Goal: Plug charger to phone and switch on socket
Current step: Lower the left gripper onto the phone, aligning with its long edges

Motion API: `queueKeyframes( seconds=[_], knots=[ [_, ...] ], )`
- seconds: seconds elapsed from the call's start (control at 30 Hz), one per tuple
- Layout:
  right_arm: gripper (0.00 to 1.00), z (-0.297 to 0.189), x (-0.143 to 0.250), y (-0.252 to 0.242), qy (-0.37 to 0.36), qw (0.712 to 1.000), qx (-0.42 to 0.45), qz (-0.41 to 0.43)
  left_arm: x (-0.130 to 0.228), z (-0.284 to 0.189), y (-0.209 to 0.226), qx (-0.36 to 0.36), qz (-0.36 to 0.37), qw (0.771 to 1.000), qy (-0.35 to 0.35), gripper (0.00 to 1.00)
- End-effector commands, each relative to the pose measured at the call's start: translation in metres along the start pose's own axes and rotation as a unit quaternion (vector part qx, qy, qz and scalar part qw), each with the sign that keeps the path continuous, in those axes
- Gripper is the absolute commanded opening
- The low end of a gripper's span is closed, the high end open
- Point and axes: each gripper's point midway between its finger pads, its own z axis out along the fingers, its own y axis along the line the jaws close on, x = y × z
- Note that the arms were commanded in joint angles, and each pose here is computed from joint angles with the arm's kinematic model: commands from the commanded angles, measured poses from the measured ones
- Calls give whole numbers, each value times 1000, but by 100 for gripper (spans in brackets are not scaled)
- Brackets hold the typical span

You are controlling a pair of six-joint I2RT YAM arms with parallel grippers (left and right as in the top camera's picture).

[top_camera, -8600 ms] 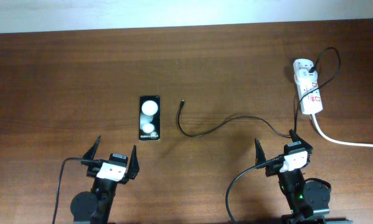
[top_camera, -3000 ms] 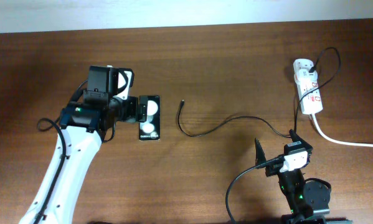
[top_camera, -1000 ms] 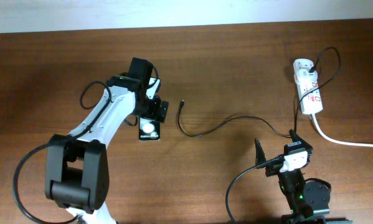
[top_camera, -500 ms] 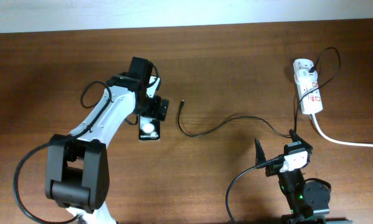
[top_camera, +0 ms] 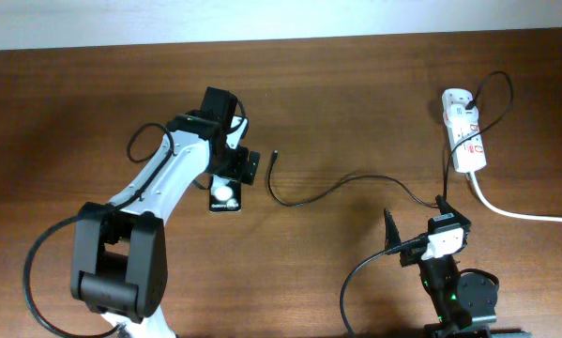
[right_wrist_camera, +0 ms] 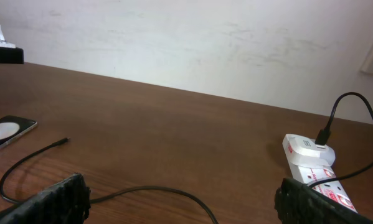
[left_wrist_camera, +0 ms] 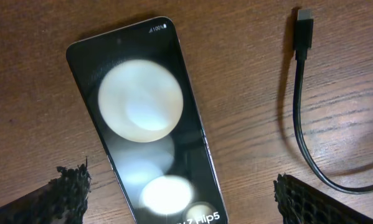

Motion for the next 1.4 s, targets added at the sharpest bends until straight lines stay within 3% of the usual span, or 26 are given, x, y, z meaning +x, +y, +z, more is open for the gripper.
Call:
queueKeyframes(
  seconds=[0.0, 0.4, 0.53, 0.67, 1.37],
  knots=[
    [99, 0, 2, 4, 1, 1000, -10, 3, -10, -8, 1, 5, -8, 1000, -2, 99],
    [99, 0, 2, 4, 1, 1000, -10, 3, -32, -28, 2, 4, -10, 1000, 6, 99],
    [99, 0, 2, 4, 1, 1000, -10, 3, -26, -10, 13, -27, -12, 997, 65, 99],
    [99, 0, 2, 4, 1, 1000, -10, 3, -17, 2, 14, -36, -82, 992, 87, 99],
    [99, 0, 2, 4, 1, 1000, -10, 3, -1, 31, 24, -37, -115, 987, 109, 99]
  ],
)
